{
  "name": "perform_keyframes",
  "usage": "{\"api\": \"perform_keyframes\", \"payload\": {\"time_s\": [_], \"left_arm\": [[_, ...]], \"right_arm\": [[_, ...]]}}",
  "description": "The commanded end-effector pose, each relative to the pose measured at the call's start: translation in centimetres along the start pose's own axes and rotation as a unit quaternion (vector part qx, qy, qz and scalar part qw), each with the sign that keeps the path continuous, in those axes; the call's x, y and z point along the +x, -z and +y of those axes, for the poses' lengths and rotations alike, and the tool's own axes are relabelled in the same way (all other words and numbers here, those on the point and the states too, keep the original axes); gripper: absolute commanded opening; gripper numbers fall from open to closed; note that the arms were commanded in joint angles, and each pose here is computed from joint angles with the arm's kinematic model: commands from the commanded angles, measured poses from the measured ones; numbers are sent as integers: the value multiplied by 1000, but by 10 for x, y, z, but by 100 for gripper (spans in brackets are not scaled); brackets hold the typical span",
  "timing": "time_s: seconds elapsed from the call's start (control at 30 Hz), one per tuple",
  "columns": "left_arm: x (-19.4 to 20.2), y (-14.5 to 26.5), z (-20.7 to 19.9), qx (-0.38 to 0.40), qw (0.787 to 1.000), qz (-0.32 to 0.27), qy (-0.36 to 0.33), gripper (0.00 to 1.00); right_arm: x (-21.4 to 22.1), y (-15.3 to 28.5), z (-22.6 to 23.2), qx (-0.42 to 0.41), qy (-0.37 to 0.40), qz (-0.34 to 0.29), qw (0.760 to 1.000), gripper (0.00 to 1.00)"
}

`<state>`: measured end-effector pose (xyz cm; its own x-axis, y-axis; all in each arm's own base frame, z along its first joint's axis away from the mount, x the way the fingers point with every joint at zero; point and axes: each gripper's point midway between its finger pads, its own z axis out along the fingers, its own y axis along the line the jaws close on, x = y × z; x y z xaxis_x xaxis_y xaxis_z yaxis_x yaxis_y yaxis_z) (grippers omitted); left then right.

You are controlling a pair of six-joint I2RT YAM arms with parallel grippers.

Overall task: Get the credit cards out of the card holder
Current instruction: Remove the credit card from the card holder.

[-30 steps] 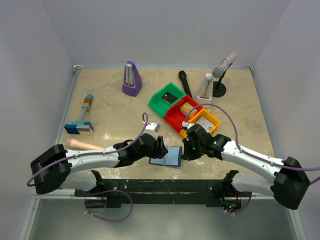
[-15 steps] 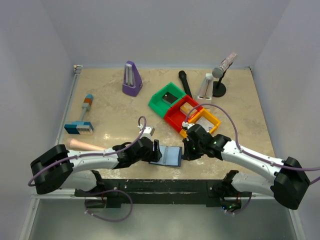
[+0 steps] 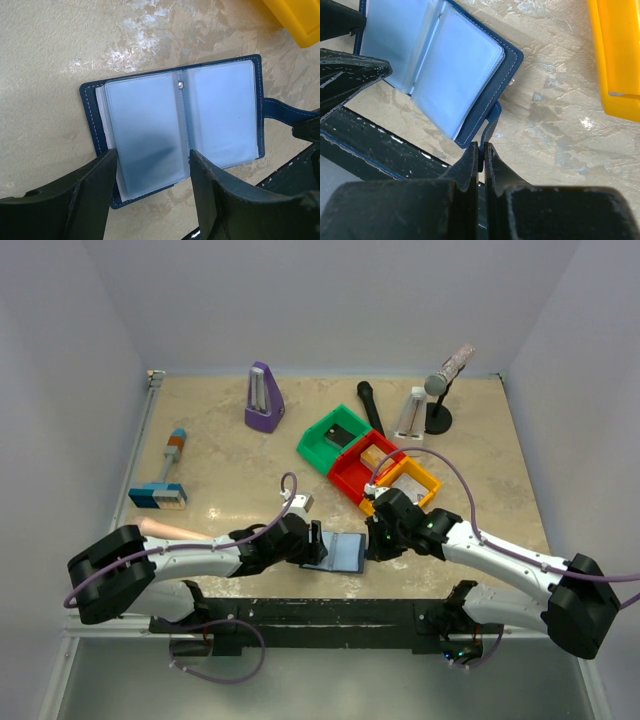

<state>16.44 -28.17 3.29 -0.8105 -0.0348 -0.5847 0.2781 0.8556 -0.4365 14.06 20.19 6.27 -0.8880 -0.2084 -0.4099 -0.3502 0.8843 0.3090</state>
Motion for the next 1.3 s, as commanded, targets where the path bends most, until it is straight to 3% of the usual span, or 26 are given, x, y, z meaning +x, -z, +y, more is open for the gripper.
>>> {"api": "perform_keyframes", "payload": {"time_s": [0.0,0.17,0.5,0.93,1.27], "left_arm": [[-5,1,-5,10,1000,-8,4,64],[-5,1,-8,21,1000,-8,-1,64],[-10,3,-51,120,992,-2,-40,59],[-21,7,-76,168,984,-11,-52,59],[-20,5,-75,162,985,-7,-53,59]], "right_arm": [[-5,0,0,3,0,-14,1000,0],[-5,0,0,2,0,-14,1000,0],[-5,-1,1,-1,0,-13,1000,0],[-4,-1,0,1,-3,-13,1000,0],[-4,-1,0,2,-3,-12,1000,0]]}}
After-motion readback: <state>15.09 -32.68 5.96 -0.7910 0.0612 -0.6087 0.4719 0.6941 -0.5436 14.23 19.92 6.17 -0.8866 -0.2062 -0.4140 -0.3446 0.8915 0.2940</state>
